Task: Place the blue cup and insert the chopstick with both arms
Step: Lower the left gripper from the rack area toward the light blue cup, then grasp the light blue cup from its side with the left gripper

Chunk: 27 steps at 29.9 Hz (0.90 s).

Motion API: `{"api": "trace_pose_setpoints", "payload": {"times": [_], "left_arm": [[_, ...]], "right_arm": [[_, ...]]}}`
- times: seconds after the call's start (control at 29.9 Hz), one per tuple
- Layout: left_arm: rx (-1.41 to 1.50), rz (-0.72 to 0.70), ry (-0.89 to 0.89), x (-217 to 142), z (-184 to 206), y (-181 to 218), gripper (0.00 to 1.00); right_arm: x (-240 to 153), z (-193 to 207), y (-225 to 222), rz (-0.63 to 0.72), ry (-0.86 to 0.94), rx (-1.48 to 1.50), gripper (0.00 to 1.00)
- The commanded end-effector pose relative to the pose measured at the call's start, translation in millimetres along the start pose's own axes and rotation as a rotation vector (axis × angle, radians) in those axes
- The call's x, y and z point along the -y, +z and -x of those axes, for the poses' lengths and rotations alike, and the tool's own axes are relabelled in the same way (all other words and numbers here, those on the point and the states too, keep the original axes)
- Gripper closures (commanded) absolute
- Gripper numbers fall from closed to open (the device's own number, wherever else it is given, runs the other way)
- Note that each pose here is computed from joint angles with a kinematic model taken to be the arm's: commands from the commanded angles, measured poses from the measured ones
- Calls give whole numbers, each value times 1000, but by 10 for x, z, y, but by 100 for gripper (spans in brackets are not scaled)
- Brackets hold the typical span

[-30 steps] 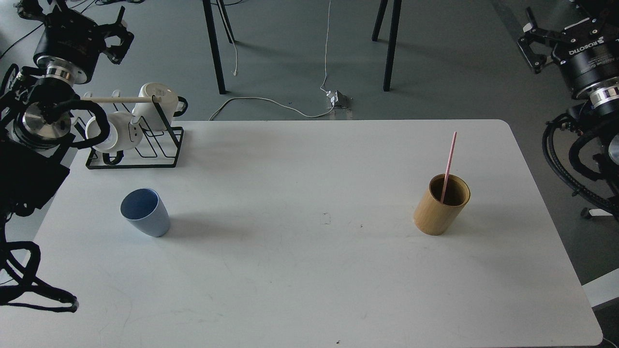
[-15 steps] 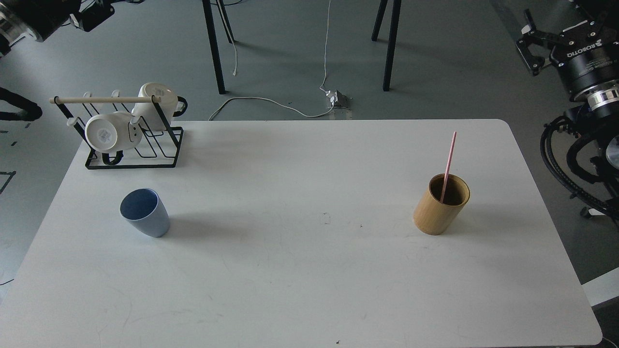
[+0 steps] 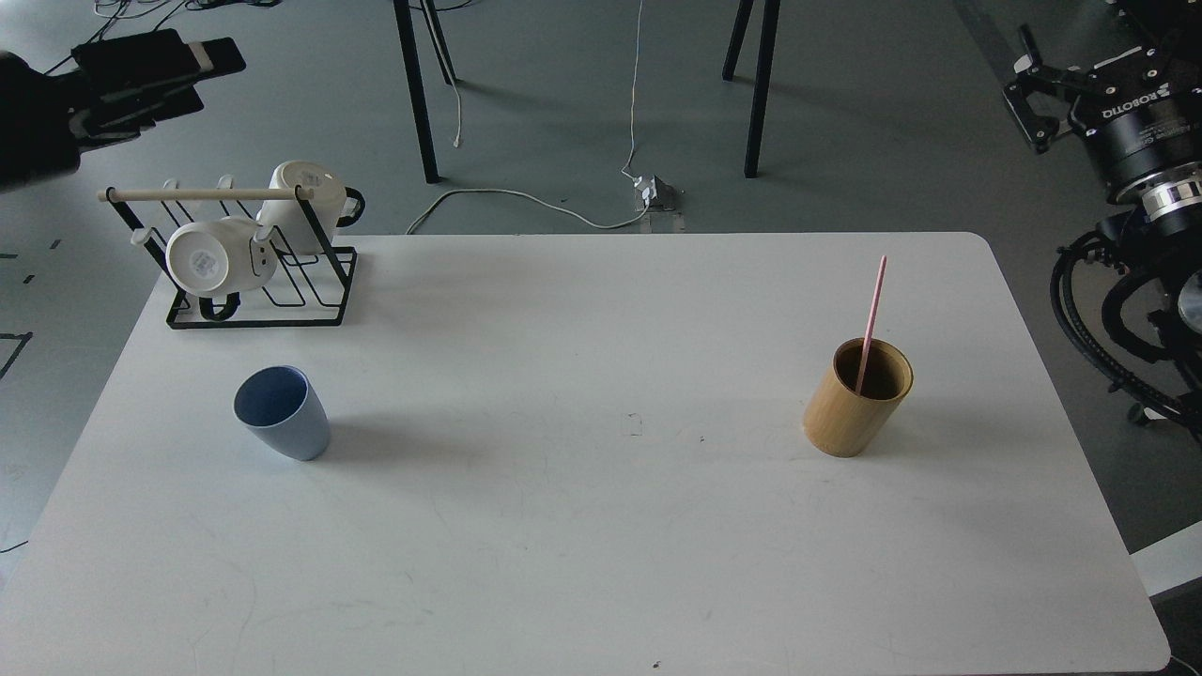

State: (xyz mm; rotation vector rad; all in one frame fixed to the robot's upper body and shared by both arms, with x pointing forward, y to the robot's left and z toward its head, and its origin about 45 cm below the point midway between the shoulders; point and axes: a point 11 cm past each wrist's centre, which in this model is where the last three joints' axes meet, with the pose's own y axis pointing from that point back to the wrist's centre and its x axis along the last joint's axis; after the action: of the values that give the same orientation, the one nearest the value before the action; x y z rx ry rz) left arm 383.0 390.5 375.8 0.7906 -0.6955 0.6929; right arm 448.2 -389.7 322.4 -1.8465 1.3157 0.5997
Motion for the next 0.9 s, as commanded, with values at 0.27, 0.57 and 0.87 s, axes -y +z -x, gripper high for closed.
{"api": "trace_pose_setpoints", "payload": {"times": [0.27,0.57,0.87], "left_arm": [[470,-248,-315,-48,943,-892,18],[481,-233,-391,220,1468,-1128,29],[511,-241,-433,320,1681,-1383,45]], "right_arm": [[15,17,-6,-1,-5,-2,0],[-1,-2,-71,-7,2,-15,0],[-28,-29,-180,-14,12,-40,0]]}}
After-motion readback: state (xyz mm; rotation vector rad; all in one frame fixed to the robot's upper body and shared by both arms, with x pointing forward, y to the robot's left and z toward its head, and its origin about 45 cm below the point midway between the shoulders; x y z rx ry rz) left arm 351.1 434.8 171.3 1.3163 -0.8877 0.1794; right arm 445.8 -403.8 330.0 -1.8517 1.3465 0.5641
